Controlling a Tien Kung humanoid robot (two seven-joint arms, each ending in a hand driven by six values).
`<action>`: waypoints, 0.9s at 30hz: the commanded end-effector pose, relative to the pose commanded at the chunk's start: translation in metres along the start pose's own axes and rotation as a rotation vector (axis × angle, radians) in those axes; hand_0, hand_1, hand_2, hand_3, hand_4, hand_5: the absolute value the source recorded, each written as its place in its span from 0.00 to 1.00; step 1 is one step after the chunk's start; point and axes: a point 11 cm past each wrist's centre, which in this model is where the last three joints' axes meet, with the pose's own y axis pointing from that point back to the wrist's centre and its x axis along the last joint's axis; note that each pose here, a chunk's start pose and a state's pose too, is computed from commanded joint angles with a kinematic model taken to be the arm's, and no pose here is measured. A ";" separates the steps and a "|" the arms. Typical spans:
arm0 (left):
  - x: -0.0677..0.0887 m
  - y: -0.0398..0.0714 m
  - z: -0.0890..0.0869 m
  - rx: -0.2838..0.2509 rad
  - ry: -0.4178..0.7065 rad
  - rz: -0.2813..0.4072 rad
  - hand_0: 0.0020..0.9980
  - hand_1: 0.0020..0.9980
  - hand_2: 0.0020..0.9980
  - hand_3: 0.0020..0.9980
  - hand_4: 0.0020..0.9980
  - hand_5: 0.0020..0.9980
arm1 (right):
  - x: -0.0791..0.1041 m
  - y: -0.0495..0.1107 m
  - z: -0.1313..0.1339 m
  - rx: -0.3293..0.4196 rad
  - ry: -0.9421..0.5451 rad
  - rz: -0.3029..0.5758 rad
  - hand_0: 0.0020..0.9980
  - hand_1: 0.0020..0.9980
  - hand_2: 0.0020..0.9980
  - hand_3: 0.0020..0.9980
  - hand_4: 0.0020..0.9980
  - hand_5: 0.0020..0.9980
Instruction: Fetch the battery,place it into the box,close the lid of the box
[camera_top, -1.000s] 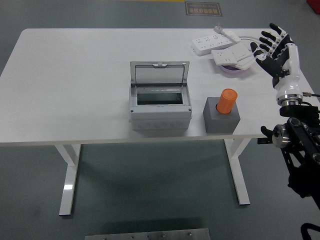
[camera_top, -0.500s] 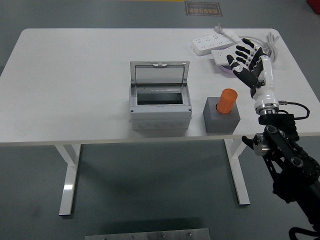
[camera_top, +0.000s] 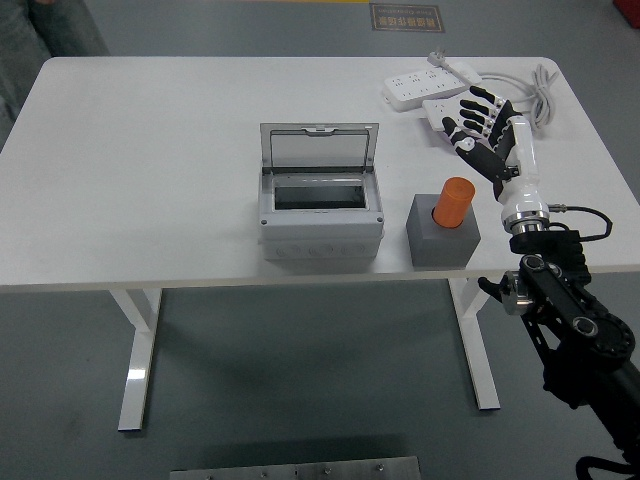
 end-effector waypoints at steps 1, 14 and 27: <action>0.000 0.000 0.000 0.000 0.000 0.000 0.82 0.91 0.87 0.95 0.84 0.47 | 0.000 0.001 0.001 -0.004 0.001 -0.001 0.70 0.68 0.65 0.71 0.86 0.19; -0.001 0.002 0.004 -0.008 -0.002 0.000 0.82 0.91 0.87 0.95 0.83 0.47 | 0.000 0.012 0.019 -0.049 -0.003 -0.006 0.68 0.67 0.65 0.70 0.86 0.20; -0.002 0.004 0.009 -0.019 -0.004 0.001 0.82 0.90 0.87 0.95 0.83 0.46 | -0.003 0.018 0.030 -0.081 -0.003 -0.015 0.65 0.67 0.64 0.70 0.86 0.20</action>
